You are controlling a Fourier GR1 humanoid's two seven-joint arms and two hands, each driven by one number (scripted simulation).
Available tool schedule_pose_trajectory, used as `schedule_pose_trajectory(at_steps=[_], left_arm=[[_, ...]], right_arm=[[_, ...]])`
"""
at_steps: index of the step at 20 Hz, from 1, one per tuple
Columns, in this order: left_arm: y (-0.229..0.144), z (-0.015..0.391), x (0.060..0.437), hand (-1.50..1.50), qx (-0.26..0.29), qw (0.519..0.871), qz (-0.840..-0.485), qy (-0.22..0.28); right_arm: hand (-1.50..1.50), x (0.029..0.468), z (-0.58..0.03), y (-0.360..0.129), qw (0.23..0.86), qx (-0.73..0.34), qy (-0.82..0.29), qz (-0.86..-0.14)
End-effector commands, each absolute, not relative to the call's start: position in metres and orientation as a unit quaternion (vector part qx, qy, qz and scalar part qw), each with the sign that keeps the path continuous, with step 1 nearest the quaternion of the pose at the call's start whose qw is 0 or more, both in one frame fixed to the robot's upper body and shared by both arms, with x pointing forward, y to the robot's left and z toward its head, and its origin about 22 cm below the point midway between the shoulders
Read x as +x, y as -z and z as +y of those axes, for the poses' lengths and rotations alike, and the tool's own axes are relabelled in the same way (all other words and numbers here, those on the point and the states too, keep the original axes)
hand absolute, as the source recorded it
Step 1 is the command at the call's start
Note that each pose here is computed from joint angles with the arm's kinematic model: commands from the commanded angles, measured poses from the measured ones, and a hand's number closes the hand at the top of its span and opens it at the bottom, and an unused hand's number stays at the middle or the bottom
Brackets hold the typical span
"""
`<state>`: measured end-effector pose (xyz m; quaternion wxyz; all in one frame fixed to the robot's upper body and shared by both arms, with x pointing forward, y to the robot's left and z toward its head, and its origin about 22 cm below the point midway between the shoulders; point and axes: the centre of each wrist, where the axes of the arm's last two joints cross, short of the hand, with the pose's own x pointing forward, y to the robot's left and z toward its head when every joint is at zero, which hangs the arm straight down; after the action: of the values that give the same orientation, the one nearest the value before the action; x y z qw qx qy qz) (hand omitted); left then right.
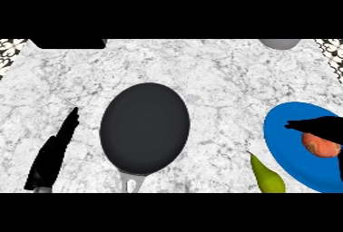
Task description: Pick the squash from the plate and place it in the pan
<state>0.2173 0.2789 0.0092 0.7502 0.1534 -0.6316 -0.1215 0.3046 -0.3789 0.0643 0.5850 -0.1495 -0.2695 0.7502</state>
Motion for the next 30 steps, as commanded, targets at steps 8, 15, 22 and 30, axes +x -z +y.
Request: schedule_pose_trajectory(at_steps=[8, 15, 22, 30], left_arm=[[-0.001, 0.264, 0.211, 0.00, 0.153, 0.747, -0.635, 0.121], [-0.006, 0.280, 0.213, 0.00, 0.163, 0.758, -0.624, 0.102], [-0.006, 0.277, 0.219, 0.00, 0.169, 0.755, -0.626, 0.101], [-0.014, 0.282, 0.224, 0.00, 0.167, 0.748, -0.632, 0.114]], right_arm=[[1.50, 0.296, -0.395, -0.045, 0.614, -0.074, -0.726, -0.300], [1.50, 0.292, -0.319, -0.008, 0.720, -0.221, -0.582, -0.306], [1.50, 0.263, -0.256, -0.054, 0.695, -0.377, -0.479, -0.382], [1.50, 0.247, -0.206, -0.141, 0.510, -0.480, -0.374, -0.608]])
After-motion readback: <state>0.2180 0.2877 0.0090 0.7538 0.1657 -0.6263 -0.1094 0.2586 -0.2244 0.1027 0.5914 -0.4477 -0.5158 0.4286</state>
